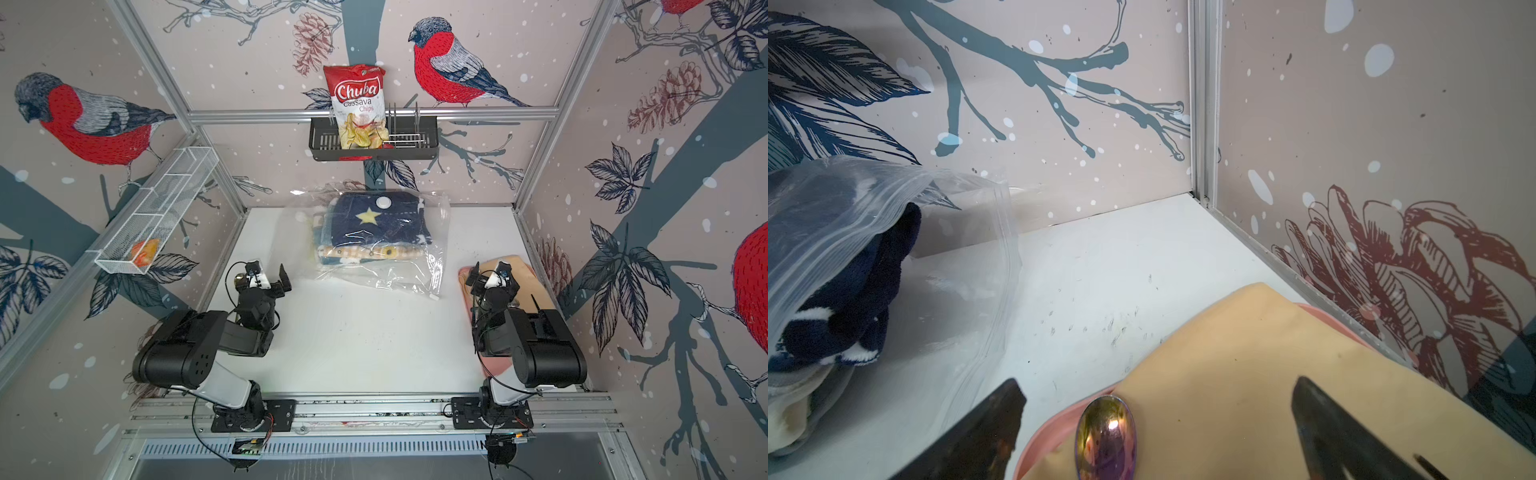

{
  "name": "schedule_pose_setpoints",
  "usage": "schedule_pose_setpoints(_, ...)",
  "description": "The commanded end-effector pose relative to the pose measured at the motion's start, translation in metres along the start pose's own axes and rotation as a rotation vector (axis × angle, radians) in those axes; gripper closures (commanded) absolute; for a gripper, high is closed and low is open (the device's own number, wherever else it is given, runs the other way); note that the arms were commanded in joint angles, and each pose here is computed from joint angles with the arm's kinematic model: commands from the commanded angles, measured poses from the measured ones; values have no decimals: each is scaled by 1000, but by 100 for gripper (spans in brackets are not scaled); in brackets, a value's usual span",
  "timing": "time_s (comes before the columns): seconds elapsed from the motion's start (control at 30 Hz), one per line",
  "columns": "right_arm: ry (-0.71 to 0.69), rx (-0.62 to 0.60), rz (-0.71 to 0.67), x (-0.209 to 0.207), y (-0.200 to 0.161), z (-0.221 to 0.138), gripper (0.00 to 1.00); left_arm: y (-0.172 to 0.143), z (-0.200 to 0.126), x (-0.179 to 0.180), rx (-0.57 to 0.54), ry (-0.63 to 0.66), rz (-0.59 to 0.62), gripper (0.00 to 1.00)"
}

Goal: Take the blanket out of the vacuum bag
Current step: Adjust the vacuum bag at the center of the board.

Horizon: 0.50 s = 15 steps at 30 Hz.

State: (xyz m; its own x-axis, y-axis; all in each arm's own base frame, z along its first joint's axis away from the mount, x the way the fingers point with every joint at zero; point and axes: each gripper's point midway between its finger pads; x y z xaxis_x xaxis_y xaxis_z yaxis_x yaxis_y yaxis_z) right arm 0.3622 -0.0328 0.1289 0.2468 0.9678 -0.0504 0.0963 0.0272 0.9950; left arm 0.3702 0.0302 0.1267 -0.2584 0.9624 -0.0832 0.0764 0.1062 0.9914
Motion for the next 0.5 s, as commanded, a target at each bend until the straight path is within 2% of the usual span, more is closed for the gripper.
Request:
schedule_pose_setpoints(0.0, 1, -16, 13, 0, 5, 0, 0, 5, -1, -4, -21, -20, -2, 2)
schedule_pose_setpoints(0.47, 1, -16, 12, 0, 5, 0, 0, 6, -2, -7, -26, -26, 4, 1)
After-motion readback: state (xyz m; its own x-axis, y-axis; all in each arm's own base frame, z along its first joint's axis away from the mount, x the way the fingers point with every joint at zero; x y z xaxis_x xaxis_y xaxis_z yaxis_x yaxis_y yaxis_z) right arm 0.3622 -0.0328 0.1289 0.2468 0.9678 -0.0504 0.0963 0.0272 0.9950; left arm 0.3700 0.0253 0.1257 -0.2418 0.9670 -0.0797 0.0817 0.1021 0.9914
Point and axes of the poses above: each gripper's point midway between its finger pads, its own z axis out along the fingers, its own x axis along the line the jaws close on, y = z × x, and after that the axes turned 6 degrees about -z, right-handed
